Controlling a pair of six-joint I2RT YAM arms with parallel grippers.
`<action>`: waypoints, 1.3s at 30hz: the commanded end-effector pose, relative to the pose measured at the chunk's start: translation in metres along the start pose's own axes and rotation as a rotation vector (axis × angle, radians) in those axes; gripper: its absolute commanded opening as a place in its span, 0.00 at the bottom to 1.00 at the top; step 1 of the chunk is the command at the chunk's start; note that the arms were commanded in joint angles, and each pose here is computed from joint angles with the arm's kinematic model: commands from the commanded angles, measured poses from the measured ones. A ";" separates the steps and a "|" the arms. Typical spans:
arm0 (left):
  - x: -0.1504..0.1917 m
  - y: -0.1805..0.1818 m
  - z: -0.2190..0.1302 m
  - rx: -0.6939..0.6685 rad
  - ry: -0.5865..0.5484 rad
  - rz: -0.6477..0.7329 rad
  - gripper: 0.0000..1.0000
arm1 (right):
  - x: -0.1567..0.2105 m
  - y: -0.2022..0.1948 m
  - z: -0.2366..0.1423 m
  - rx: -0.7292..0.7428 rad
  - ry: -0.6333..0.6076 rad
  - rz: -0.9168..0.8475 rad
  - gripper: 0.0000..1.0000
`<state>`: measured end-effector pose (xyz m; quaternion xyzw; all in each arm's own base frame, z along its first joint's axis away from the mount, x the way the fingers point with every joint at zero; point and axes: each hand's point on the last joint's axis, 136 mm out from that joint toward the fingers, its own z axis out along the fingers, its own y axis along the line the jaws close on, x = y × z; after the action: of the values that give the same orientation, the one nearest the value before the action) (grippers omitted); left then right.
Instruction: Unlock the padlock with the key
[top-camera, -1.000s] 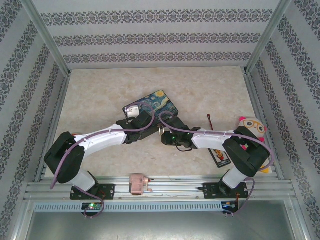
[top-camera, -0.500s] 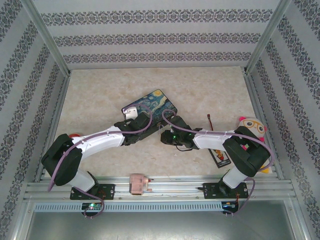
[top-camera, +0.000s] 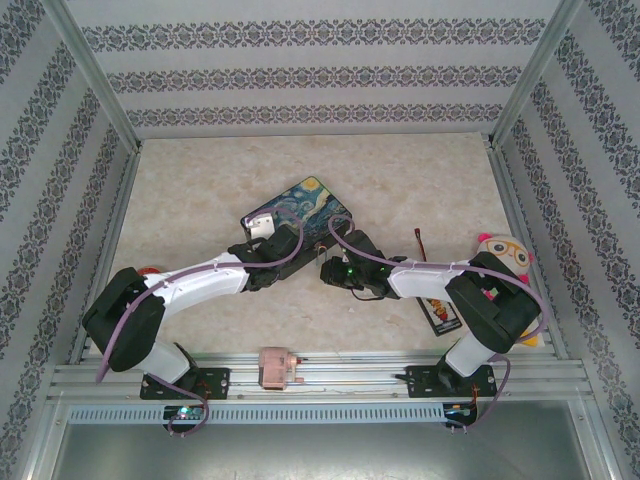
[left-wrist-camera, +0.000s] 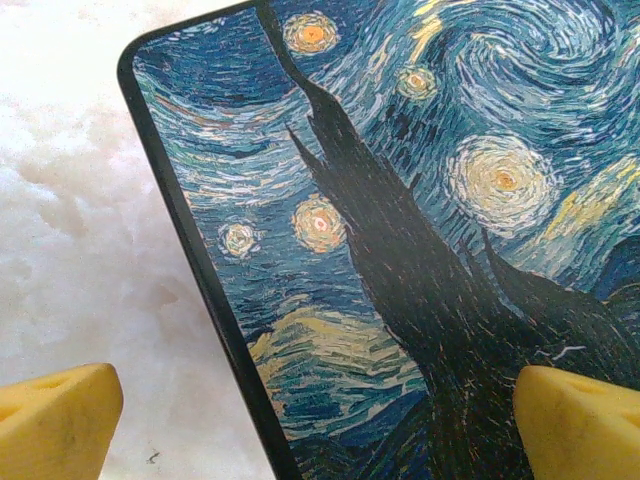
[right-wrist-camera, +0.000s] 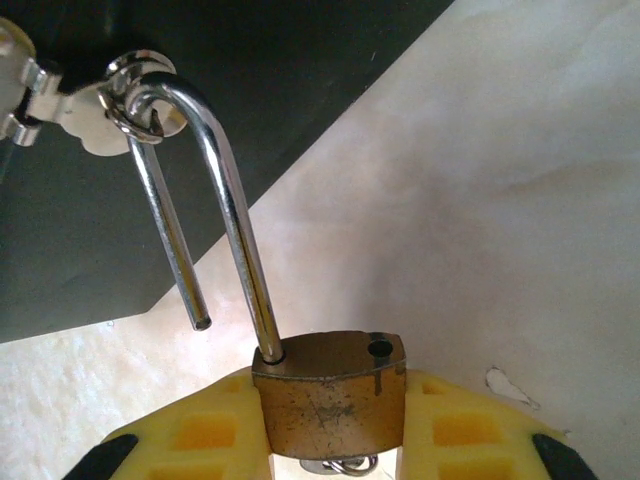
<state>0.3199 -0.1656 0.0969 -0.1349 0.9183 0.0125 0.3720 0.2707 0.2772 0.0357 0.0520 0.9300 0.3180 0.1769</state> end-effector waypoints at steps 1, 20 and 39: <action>0.021 0.026 0.005 -0.073 0.071 0.062 0.99 | -0.027 0.013 -0.007 -0.054 -0.102 0.027 0.00; 0.024 0.033 0.006 -0.069 0.072 0.045 0.98 | -0.036 0.009 -0.004 -0.081 -0.132 0.084 0.00; 0.025 0.032 0.010 -0.059 0.084 0.037 0.96 | -0.051 0.007 -0.003 -0.149 -0.180 0.169 0.00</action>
<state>0.3201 -0.1634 0.0957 -0.1448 0.9162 -0.0107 0.3735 0.2919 0.2768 0.0433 0.1158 0.8977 0.3803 0.1901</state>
